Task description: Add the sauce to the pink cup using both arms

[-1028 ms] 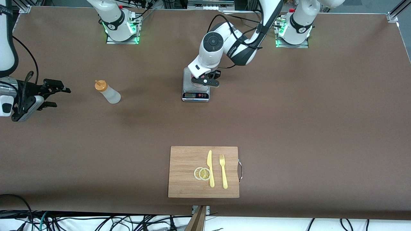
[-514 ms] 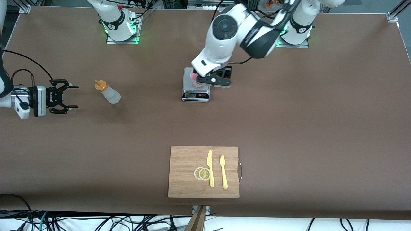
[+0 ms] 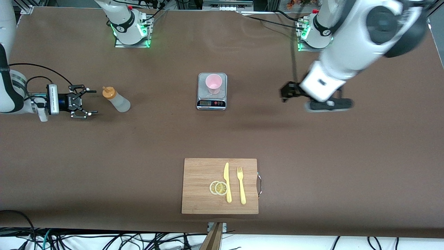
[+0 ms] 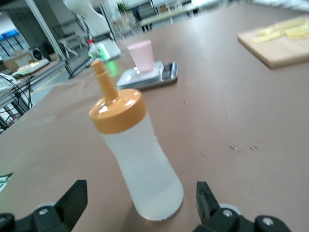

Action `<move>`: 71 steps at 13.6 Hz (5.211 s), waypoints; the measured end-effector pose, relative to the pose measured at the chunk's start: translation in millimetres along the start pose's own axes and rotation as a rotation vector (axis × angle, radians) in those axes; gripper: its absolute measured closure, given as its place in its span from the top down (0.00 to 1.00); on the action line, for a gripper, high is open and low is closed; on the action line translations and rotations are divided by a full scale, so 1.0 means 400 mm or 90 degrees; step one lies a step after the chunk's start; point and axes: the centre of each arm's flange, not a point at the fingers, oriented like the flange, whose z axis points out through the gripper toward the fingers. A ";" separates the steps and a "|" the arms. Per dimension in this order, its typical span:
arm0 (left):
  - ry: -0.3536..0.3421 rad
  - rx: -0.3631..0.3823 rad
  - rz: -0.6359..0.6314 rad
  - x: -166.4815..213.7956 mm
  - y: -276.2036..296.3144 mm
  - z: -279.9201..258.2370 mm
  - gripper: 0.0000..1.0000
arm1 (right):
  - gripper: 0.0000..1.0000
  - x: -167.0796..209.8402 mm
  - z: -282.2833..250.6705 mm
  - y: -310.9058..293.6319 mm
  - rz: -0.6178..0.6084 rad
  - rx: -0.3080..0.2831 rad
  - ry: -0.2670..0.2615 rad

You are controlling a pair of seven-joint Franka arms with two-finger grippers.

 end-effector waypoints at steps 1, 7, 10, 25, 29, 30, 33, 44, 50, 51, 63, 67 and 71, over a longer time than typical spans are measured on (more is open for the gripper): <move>-0.006 0.003 0.006 0.011 -0.076 -0.029 1.00 | 1.00 -0.026 0.014 -0.004 -0.024 0.000 0.019; -0.030 0.034 0.060 0.039 -0.433 -0.119 1.00 | 1.00 -0.099 0.125 0.006 -0.084 0.013 0.108; -0.040 0.052 0.089 0.038 -0.481 -0.122 1.00 | 1.00 -0.087 0.205 0.036 -0.091 0.046 0.129; -0.064 0.073 0.139 0.009 -0.387 -0.113 1.00 | 0.40 0.032 0.322 0.149 -0.070 0.124 0.095; -0.064 0.073 0.139 0.009 -0.388 -0.114 1.00 | 0.37 0.199 0.370 0.237 -0.034 0.193 -0.054; -0.064 0.073 0.139 0.009 -0.388 -0.114 1.00 | 0.32 0.260 0.390 0.253 -0.020 0.202 -0.098; -0.064 0.073 0.140 0.009 -0.387 -0.114 1.00 | 0.27 0.438 0.454 0.276 0.015 0.227 -0.226; -0.067 0.072 0.140 0.015 -0.389 -0.107 1.00 | 0.27 0.873 1.007 0.182 0.117 0.190 -0.773; -0.068 0.072 0.137 0.018 -0.398 -0.106 1.00 | 0.27 0.915 1.179 0.089 0.103 0.124 -0.924; -0.068 0.072 0.137 0.018 -0.397 -0.106 1.00 | 0.27 0.920 1.199 0.076 0.097 0.117 -0.944; -0.068 0.072 0.139 0.018 -0.398 -0.105 1.00 | 0.27 0.941 1.328 -0.003 0.067 0.029 -1.061; -0.068 0.072 0.140 0.018 -0.398 -0.105 1.00 | 0.27 0.952 1.330 -0.002 0.053 0.018 -1.075; -0.068 0.072 0.140 0.018 -0.398 -0.105 1.00 | 0.27 0.955 1.353 -0.018 0.032 0.012 -1.097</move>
